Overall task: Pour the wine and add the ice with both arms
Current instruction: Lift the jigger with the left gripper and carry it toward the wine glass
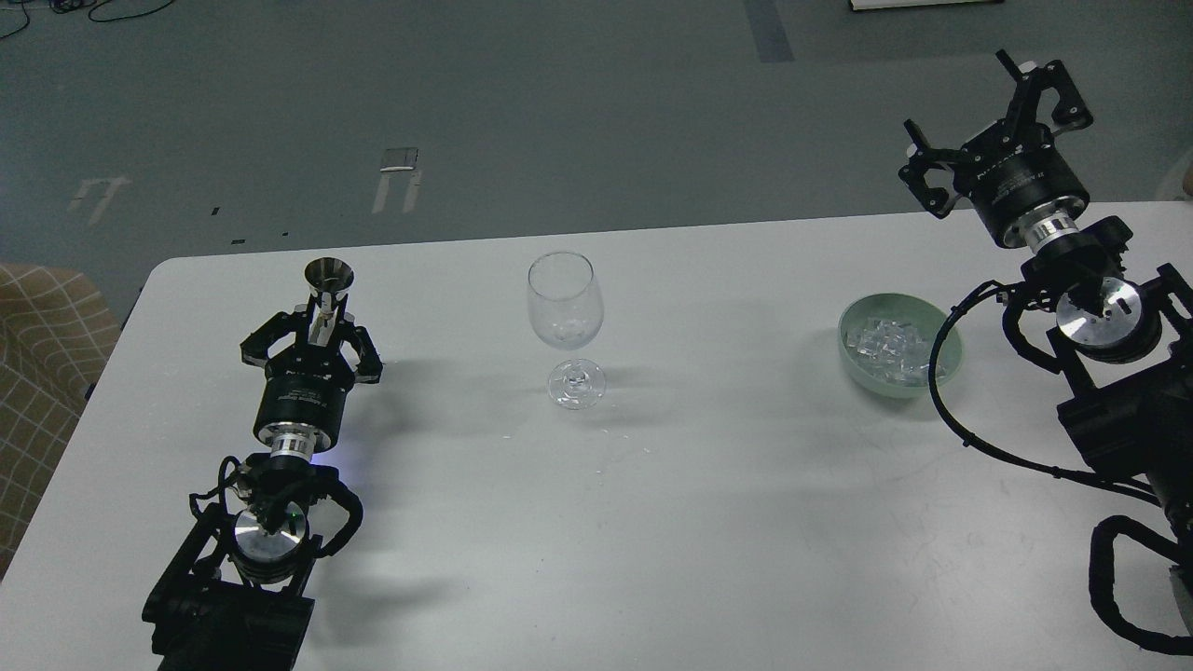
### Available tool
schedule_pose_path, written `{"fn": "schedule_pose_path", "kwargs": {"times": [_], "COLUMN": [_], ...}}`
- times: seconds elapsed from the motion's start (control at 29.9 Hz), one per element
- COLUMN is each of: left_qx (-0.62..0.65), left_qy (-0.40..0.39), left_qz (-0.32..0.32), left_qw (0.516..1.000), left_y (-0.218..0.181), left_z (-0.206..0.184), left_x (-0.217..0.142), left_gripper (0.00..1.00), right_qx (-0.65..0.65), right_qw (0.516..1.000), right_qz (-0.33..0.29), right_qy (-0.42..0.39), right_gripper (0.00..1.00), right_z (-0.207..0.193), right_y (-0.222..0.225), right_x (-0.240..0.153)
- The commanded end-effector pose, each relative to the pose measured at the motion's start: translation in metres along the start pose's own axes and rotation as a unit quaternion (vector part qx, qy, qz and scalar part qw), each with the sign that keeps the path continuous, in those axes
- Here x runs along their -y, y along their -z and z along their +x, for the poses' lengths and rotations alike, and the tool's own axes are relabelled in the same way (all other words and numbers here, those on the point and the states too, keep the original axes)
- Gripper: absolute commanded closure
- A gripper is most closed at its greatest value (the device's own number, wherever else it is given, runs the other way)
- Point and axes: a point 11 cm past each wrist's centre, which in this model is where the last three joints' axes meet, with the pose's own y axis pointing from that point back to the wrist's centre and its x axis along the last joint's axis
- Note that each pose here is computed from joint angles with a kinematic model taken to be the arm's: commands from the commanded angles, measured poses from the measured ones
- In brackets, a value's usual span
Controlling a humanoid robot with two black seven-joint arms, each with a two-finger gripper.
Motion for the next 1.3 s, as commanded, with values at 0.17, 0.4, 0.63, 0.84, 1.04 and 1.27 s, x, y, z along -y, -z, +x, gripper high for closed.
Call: {"fn": "schedule_pose_path", "kwargs": {"times": [0.17, 0.4, 0.63, 0.84, 1.04, 1.27], "left_qx": [-0.002, -0.002, -0.001, -0.002, -0.005, 0.009], "left_qy": [0.007, 0.002, 0.011, 0.031, 0.059, 0.097], "left_qz": [0.001, -0.003, 0.001, -0.001, -0.009, 0.003], "left_qw": [1.000, 1.000, 1.000, 1.000, 0.998, 0.995], "left_y": [0.002, 0.000, 0.002, 0.001, -0.002, -0.012], "left_z": [-0.005, 0.000, -0.006, -0.019, -0.037, -0.057], "left_x": [0.000, -0.005, -0.003, 0.001, 0.003, -0.001], "left_gripper": [0.79, 0.81, 0.89, 0.94, 0.97, 1.00], "right_qx": [-0.001, -0.001, 0.001, -0.001, -0.001, 0.001], "right_qw": [1.000, 1.000, 1.000, 1.000, 1.000, 1.000], "right_qz": [0.000, 0.001, 0.000, 0.000, 0.000, 0.001], "right_qy": [0.000, 0.000, 0.000, 0.000, 0.000, -0.001], "right_gripper": [0.00, 0.00, 0.00, 0.00, 0.00, 0.00], "right_z": [0.000, 0.000, 0.000, 0.000, 0.000, 0.001], "right_y": [0.001, 0.001, -0.001, 0.001, 0.000, 0.000], "right_x": [0.000, 0.000, 0.000, 0.000, 0.000, -0.001]}}
